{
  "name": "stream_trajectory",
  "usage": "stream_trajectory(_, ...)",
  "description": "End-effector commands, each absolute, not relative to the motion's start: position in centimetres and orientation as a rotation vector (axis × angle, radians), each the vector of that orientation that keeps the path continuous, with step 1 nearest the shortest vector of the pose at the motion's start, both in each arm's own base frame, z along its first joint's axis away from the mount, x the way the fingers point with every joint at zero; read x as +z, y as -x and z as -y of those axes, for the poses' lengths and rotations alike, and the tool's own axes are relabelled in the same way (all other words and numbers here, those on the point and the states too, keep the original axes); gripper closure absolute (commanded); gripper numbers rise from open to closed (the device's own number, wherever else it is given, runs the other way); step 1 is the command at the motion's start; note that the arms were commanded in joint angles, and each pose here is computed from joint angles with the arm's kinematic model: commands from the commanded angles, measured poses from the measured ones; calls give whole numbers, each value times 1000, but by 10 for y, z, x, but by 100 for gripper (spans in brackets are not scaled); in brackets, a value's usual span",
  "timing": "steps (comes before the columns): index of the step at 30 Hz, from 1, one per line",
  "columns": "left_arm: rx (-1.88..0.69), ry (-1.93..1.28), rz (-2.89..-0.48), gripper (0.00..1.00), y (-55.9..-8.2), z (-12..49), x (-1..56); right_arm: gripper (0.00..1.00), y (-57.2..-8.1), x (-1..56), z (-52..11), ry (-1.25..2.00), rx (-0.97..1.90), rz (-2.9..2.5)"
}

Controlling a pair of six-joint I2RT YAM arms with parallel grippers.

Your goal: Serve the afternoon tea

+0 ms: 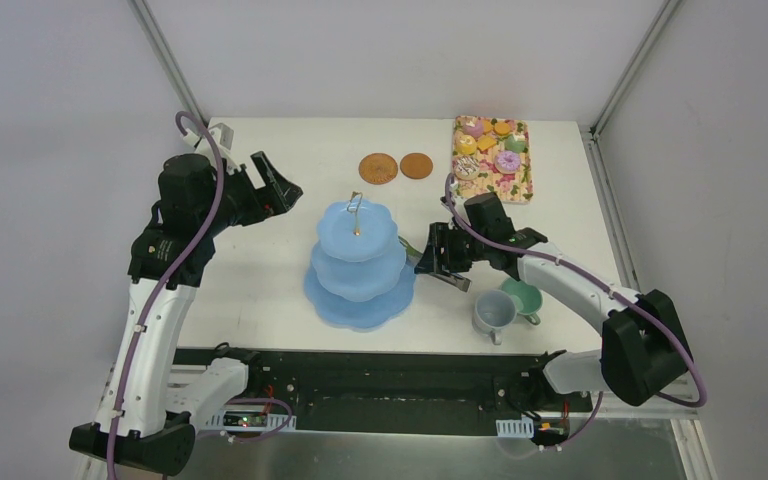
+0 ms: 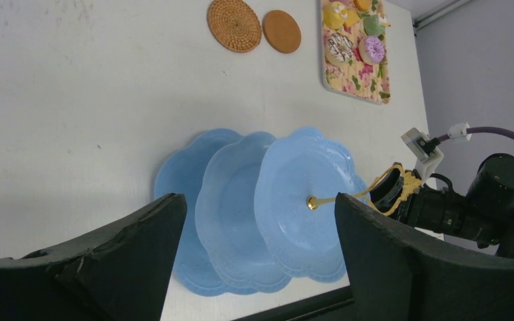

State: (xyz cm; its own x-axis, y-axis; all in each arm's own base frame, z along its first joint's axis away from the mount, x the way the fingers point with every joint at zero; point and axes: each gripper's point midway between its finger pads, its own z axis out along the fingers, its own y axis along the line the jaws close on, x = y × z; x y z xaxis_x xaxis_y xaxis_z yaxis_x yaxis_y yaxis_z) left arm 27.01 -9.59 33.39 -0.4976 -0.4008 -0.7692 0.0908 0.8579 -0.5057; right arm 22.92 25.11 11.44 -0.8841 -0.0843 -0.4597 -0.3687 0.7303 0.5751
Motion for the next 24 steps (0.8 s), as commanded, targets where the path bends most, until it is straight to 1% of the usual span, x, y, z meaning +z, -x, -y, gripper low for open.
stream_trajectory(1,-627,228,-1944,15,-276,96,353,45,-231,119,-258,373,998,-2484)
stream_trajectory(13,-616,229,-1950,15,-276,95,351,45,-223,130,-248,353,965,-2484)
stream_trajectory(24,-622,234,-1949,15,-277,96,346,49,-228,142,-206,205,687,-2493)
